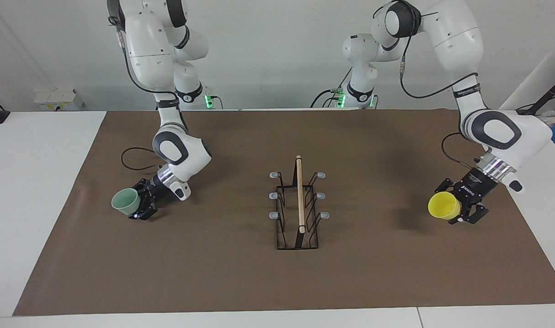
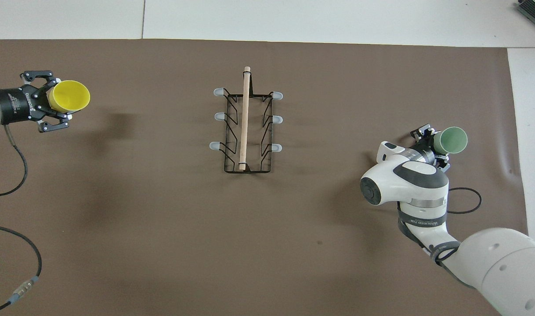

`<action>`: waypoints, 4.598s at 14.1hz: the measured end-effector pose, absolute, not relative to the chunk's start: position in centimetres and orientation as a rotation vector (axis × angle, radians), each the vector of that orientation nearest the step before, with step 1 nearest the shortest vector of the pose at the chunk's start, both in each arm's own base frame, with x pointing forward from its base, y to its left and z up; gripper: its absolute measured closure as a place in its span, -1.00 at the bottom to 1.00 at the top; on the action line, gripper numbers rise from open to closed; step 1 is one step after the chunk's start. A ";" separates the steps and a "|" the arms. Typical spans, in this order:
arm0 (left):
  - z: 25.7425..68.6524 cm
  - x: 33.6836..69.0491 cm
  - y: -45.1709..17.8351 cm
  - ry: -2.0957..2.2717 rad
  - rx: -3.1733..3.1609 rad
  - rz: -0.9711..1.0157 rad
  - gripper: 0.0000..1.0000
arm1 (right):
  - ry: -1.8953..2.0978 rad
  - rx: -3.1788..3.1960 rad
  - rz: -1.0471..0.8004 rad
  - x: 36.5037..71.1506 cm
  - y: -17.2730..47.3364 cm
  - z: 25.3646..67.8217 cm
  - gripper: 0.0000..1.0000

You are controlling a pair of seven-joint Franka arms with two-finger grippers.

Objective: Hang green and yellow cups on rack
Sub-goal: 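Carry the yellow cup toward the rack while the right gripper carries the green cup, then hang the yellow cup on a rack peg while the right gripper approaches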

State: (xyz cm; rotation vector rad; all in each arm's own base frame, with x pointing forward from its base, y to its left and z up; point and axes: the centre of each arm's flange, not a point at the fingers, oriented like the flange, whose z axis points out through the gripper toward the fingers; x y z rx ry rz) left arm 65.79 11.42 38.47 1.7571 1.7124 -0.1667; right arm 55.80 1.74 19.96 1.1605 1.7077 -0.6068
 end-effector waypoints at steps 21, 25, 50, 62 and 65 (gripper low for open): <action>49.2 53.2 -20.1 0.598 2.741 0.703 -0.27 | 1.574 2.465 0.233 56.7 13.5 43.3 -0.29; 47.6 51.6 -22.4 0.415 2.681 0.871 -0.27 | 1.551 2.644 0.708 55.9 13.9 50.9 -0.29; 40.1 49.7 -27.7 0.192 2.652 0.810 -0.52 | 1.359 2.741 2.420 52.0 12.7 47.3 -0.29; 46.3 54.3 -25.7 -0.106 3.088 0.536 -1.00 | 1.095 2.713 2.628 50.5 19.8 41.1 -0.29; 46.8 55.9 -21.4 -0.219 3.159 0.485 -1.00 | 1.069 2.695 2.660 50.5 21.5 38.6 -0.29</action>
